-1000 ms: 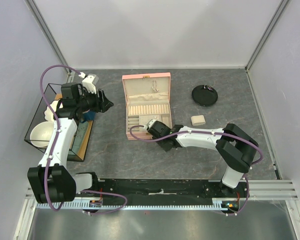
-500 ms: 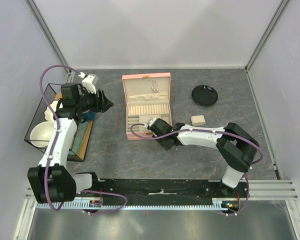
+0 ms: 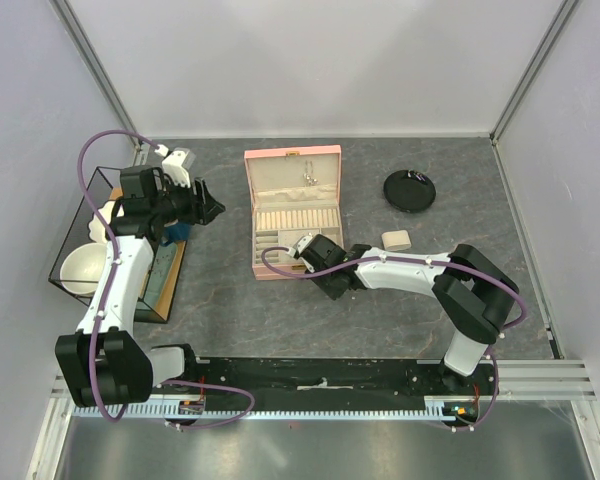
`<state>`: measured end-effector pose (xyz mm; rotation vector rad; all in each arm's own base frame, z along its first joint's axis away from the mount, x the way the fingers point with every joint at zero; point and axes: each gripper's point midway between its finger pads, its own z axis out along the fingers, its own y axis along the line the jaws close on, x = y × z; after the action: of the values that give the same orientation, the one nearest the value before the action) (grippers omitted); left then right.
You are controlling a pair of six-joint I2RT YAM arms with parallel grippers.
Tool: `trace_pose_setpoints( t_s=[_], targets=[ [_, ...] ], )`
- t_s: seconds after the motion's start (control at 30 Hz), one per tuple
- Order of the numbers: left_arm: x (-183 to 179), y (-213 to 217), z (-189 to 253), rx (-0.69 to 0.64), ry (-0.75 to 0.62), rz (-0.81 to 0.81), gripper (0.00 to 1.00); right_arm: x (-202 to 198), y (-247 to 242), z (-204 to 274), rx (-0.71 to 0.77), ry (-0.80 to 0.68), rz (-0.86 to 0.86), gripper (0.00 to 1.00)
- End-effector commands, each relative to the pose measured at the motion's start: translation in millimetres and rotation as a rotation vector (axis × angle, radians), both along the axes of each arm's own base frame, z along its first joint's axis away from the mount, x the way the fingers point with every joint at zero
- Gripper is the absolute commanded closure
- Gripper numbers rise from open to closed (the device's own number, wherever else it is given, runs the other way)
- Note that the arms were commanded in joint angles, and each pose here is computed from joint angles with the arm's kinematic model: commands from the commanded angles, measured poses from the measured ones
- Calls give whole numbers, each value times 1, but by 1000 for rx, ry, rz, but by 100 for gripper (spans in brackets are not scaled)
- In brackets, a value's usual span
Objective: Organize the mixed jewelry
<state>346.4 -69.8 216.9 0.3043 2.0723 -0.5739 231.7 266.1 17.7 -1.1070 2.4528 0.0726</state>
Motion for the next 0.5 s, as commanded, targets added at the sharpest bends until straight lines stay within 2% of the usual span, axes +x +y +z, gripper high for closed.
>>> trace_pose_setpoints(
  t_s=[0.0, 0.37, 0.47],
  targets=[
    [-1, -1, 1, 2, -15, -29, 41, -1, 5, -5, 22, 20, 10, 76],
    [-3, -1, 2, 3, -17, -28, 41, -1, 10, -10, 31, 26, 8, 85],
    [-3, 0, 2, -2, -17, -29, 41, 0, 13, -8, 40, 25, 7, 95]
  ],
)
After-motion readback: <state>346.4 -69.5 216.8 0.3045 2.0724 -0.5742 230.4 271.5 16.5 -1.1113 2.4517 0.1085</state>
